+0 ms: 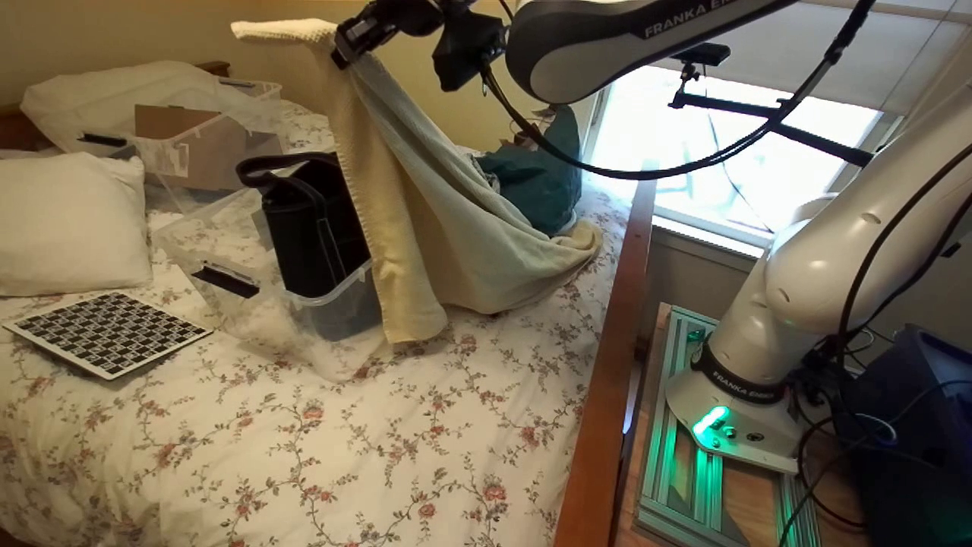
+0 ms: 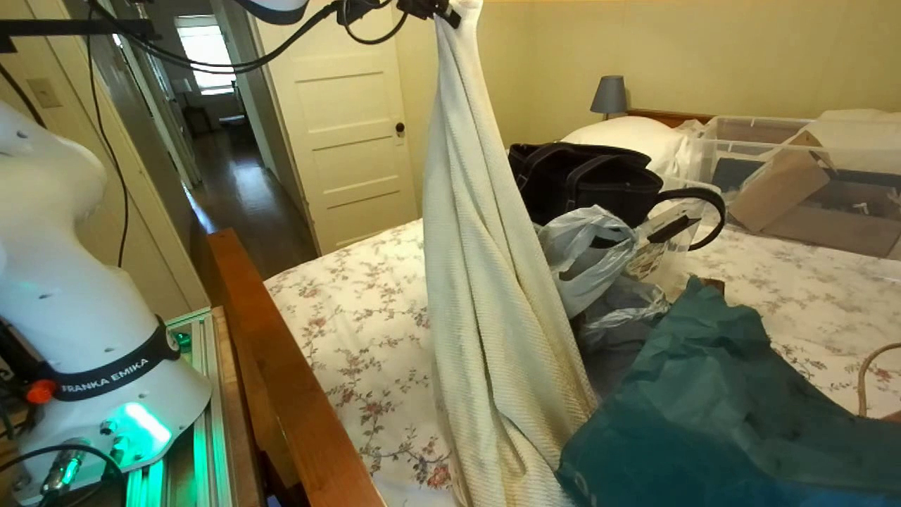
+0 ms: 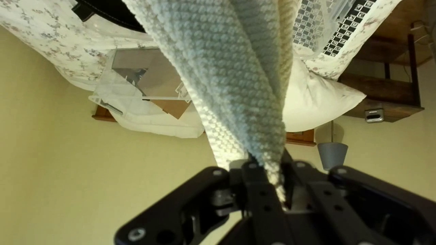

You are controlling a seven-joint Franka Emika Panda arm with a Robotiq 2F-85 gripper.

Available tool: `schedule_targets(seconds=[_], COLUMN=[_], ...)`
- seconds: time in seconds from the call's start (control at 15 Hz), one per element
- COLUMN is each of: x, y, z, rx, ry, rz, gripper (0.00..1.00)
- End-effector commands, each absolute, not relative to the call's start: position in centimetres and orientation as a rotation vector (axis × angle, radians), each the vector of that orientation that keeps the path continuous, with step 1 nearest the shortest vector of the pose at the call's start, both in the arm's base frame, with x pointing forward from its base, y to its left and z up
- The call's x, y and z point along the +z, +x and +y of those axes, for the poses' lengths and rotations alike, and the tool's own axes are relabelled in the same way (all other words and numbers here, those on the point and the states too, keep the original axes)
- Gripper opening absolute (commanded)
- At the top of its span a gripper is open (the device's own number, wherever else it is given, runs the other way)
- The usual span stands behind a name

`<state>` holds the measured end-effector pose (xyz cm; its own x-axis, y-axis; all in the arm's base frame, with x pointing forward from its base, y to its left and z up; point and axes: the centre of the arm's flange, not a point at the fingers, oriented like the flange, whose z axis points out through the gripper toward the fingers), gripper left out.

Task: Move the towel on the bed to the right.

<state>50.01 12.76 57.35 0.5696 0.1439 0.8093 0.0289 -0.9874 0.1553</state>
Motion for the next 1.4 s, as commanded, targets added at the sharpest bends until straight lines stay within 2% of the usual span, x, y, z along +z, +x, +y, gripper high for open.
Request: schedule_targets(seconds=[0.0,0.27,0.8,1.33], x=[60.0,55.9,47.8,44.0], y=[51.2,49.6,42.6,38.7], z=[14.8,13.9,9.6,4.7], rx=[1.500,1.344,0.904,0.538], ry=[2.632,2.634,2.512,2.309], rz=[0.150,0.203,0.149,-0.057], gripper=[0.03,0.03,0.03,0.03])
